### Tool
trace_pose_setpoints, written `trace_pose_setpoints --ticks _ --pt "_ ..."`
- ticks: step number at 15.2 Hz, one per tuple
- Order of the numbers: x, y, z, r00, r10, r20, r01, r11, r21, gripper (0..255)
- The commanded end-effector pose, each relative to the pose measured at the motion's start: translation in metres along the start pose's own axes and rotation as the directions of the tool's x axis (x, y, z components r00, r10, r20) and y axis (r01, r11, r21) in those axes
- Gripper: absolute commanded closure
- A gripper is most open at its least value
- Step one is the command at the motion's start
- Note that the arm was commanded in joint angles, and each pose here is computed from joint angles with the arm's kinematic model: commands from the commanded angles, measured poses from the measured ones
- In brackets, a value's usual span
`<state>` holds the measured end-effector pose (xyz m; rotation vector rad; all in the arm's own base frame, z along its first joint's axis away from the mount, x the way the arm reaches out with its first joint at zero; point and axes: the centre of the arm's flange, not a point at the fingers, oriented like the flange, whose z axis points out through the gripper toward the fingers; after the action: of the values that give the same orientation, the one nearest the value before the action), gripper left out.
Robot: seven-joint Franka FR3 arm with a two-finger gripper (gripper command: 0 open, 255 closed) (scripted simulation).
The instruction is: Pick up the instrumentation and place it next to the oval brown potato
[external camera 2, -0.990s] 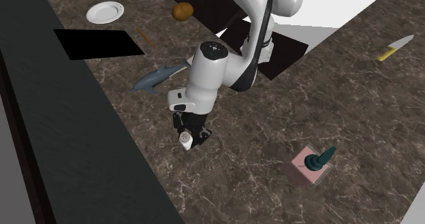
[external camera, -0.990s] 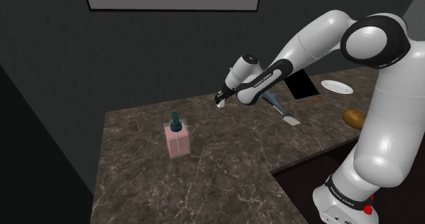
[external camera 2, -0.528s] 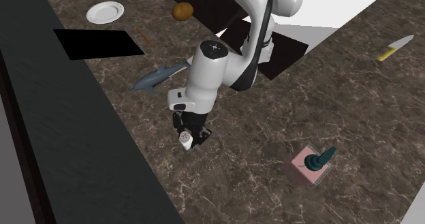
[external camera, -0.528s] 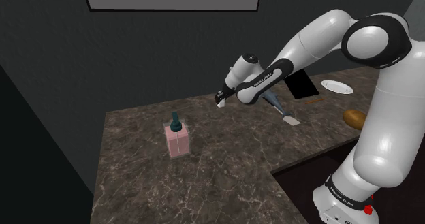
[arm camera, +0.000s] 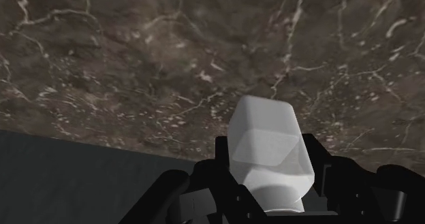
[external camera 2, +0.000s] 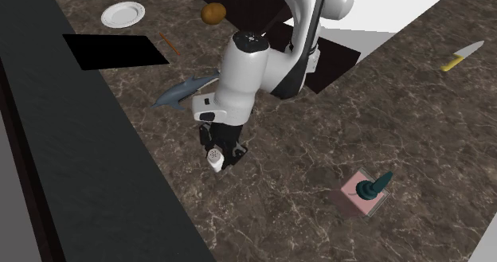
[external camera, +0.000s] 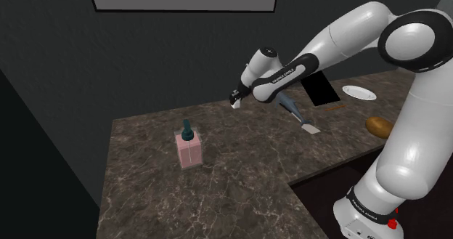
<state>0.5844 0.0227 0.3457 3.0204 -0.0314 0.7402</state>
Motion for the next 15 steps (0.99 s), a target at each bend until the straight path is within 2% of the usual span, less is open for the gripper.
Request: trace_pose_setpoints --ticks 1,15 --pt "0.005 0.001 -0.009 1.000 0.000 0.000 0.000 1.000 0.000 255" --pt "0.039 0.003 -0.075 1.000 0.000 0.000 0.000 1.000 0.000 255"
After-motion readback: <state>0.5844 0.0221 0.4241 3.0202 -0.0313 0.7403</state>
